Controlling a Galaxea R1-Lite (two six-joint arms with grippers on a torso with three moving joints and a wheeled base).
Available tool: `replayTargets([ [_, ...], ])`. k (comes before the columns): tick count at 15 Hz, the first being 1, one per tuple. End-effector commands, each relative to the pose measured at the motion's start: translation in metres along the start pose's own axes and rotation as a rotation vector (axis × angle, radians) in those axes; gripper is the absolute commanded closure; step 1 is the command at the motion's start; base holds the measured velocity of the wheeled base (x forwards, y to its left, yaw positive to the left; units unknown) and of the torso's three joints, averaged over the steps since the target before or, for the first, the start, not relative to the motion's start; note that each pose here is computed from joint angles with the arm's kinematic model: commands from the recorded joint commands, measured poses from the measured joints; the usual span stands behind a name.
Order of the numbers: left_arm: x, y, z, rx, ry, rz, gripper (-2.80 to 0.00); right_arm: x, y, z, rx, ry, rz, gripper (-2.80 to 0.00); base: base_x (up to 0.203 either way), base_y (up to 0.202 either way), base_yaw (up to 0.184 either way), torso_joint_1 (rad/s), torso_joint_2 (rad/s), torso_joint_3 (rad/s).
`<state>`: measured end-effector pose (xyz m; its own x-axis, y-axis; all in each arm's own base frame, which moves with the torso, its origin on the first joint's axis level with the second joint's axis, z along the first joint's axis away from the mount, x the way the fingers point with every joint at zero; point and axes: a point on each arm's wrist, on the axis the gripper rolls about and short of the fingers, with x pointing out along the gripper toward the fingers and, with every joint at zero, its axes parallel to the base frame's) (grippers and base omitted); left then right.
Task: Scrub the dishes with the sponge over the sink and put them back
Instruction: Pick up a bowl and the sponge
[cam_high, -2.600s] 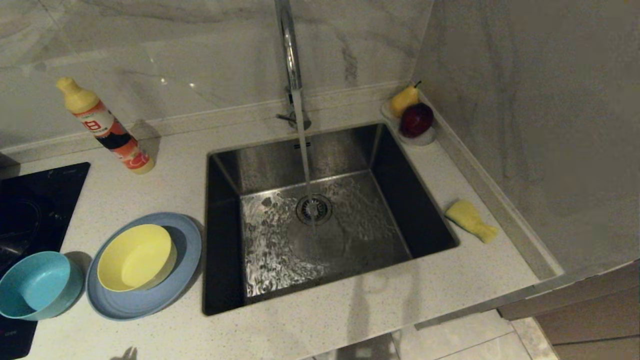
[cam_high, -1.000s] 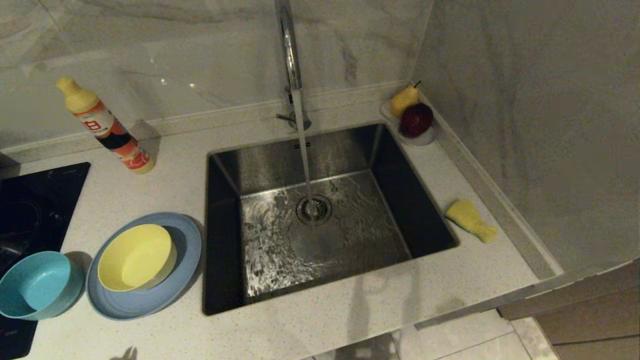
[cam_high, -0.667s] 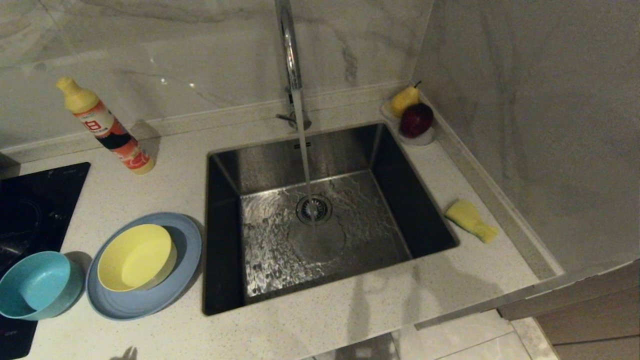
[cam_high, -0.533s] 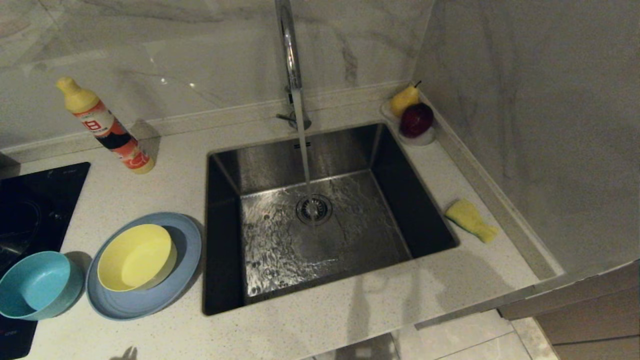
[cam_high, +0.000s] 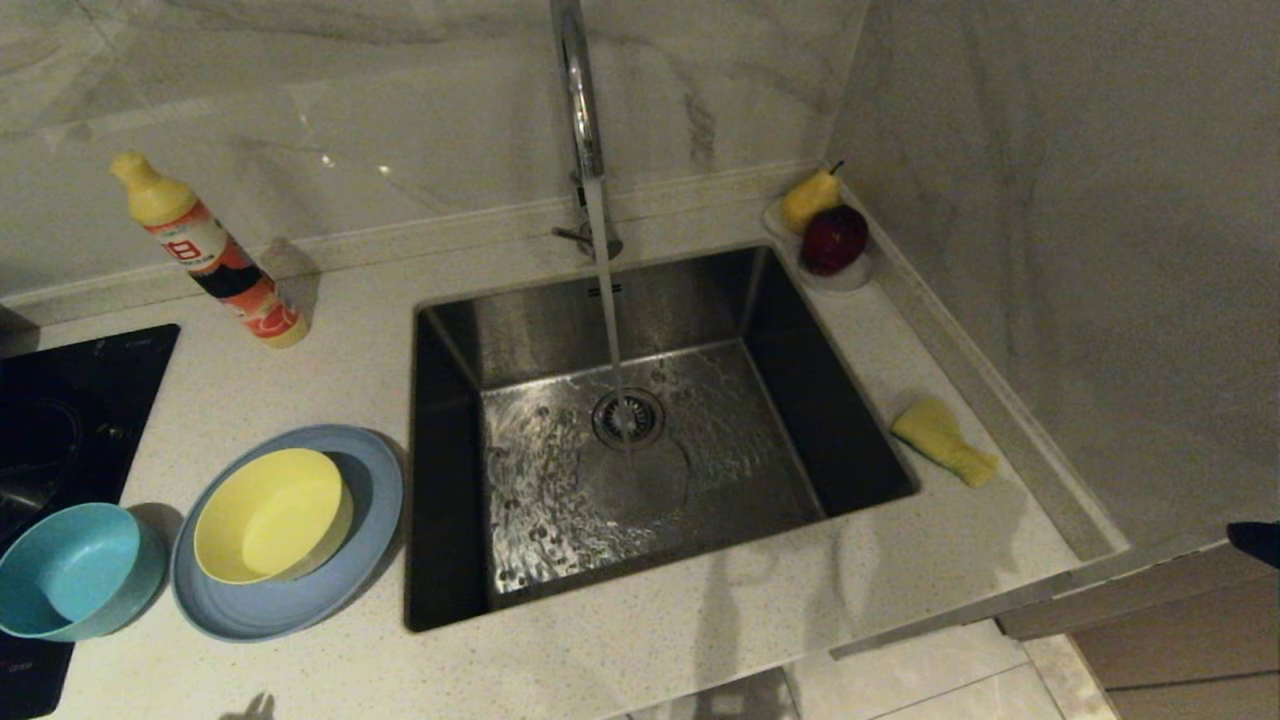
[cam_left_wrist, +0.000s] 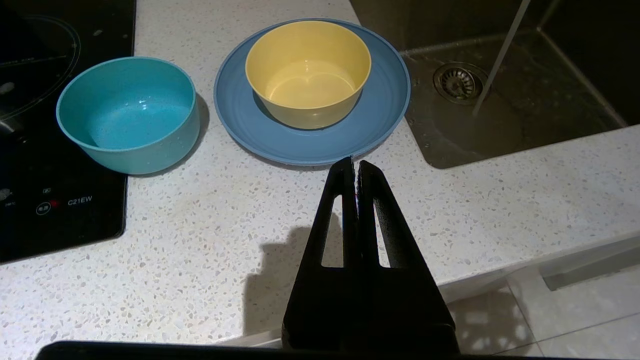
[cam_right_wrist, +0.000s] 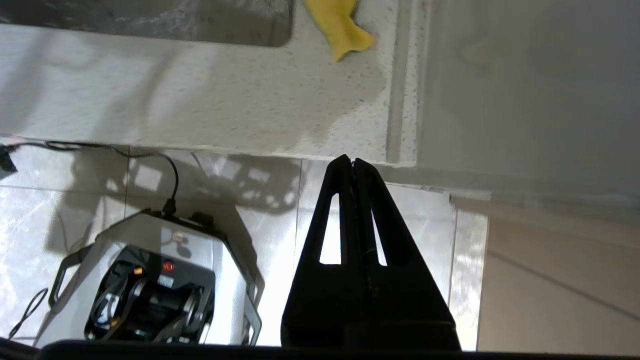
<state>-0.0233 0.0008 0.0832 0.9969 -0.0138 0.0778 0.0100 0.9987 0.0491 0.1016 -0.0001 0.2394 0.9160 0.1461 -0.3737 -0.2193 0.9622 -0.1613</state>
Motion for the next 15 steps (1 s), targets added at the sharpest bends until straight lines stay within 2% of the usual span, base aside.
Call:
replayTargets([
  [1, 0.002, 0.0, -0.009, -0.001, 0.03, 0.0, 0.0, 0.031, -0.006, 0.005, 0.014, 0.091, 0.025, 0.0, 0.0, 0.0, 0.0, 0.0, 0.0, 0.0],
  [5, 0.002, 0.0, -0.009, 0.0, 0.029, 0.0, 0.0, 0.062, 0.0, 0.004, -0.007, 0.197, 0.045, 0.0, 0.0, 0.0, 0.0, 0.0, 0.0, 0.0],
  [8, 0.002, 0.0, -0.009, -0.001, 0.03, 0.0, 0.0, 0.074, 0.006, 0.006, -0.012, 0.218, 0.071, 0.0, 0.0, 0.0, 0.0, 0.0, 0.0, 0.0],
  [9, 0.002, 0.0, -0.009, -0.001, 0.029, -0.001, 0.0, 0.078, 0.009, 0.008, -0.004, 0.226, 0.065, -2.8, 0.0, 0.0, 0.0, 0.0, 0.0, 0.0],
  [11, 0.002, 0.0, -0.009, -0.001, 0.029, 0.0, 0.0, 0.089, 0.013, 0.008, 0.015, 0.233, 0.068, -2.8, 0.0, 0.0, 0.0, 0.0, 0.0, 0.0],
  [15, 0.002, 0.0, -0.009, -0.001, 0.03, -0.001, 0.0, 0.116, 0.015, 0.008, 0.003, 0.229, 0.071, -2.8, 0.0, 0.0, 0.0, 0.0, 0.0, 0.0],
])
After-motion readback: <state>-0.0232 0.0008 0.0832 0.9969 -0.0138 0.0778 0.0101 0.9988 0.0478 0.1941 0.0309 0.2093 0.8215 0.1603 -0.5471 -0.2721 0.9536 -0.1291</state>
